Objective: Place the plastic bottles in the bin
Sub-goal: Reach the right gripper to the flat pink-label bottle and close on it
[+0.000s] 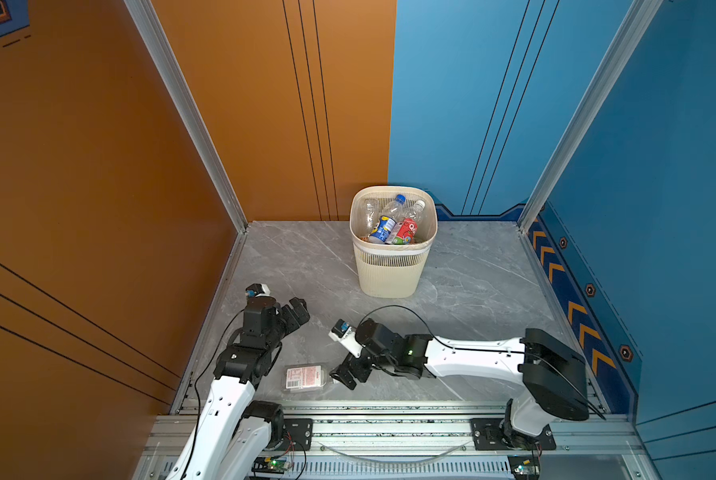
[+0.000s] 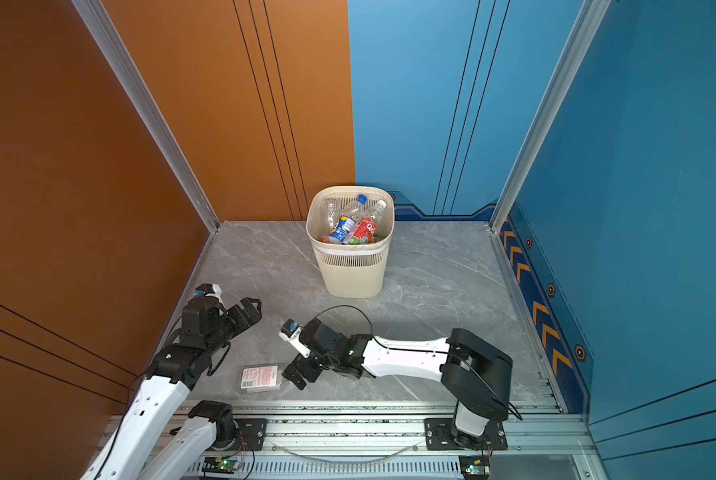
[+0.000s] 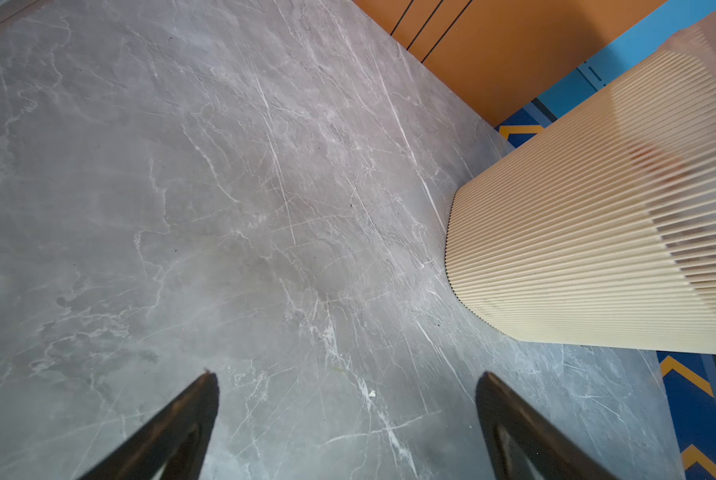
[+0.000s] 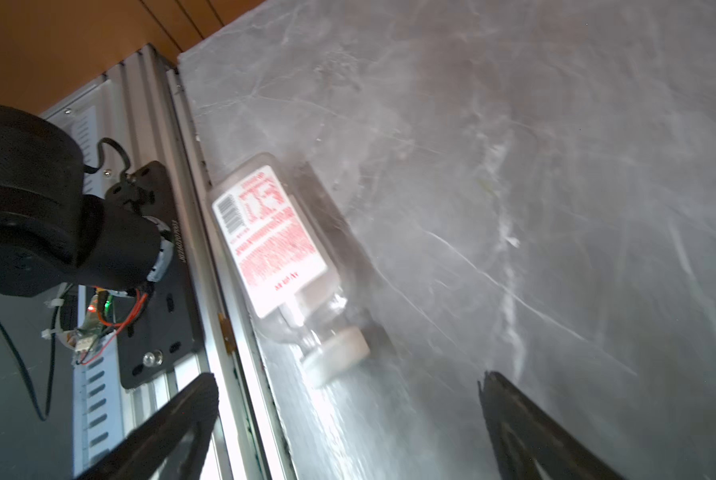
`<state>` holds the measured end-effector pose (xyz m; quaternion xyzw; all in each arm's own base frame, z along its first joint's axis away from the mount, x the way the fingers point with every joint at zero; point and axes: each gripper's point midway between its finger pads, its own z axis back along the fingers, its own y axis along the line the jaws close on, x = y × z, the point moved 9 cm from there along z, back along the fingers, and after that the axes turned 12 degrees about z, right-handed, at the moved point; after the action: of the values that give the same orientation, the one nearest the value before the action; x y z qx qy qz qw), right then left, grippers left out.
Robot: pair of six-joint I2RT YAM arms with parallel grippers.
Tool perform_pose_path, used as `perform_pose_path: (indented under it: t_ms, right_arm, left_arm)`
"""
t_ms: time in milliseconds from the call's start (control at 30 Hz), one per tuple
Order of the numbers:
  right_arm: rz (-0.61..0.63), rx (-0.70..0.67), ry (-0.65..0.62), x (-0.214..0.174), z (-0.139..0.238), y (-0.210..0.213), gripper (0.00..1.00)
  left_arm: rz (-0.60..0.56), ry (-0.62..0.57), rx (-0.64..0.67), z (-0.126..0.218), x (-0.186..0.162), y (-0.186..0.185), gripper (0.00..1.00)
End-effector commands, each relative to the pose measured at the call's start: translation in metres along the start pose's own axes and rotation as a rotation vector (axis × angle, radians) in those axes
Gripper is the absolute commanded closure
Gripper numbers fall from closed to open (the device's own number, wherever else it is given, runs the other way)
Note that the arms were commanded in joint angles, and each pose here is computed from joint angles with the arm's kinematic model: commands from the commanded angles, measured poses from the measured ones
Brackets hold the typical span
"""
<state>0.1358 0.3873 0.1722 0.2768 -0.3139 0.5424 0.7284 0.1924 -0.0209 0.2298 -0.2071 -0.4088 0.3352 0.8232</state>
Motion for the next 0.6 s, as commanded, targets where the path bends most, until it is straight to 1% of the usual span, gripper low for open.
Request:
perform_pose_path:
  t_ms: [0, 100, 367, 567]
  right_arm:
    - [0.106, 0.07, -0.028, 0.017, -0.017, 0.015, 0.01]
    - [0.124, 0.082, -0.02, 0.018, -0.03, 0.018, 0.0]
    - [0.196, 0.095, 0.067, 0.013, -0.055, 0.022, 0.0]
    - [0.218, 0.122, 0.105, 0.01, -0.069, 0.025, 0.0]
  left_arm:
    - [-0.019, 0.003, -0.008, 0.006, 0.002, 0.001, 0.02]
    - [-0.016, -0.003, -0.013, 0.009, 0.003, 0.001, 0.02]
    - [-0.004, -0.012, -0.011, 0.011, 0.006, 0.005, 0.02]
    - [0.003, -0.01, -0.015, 0.01, 0.007, 0.005, 0.02]
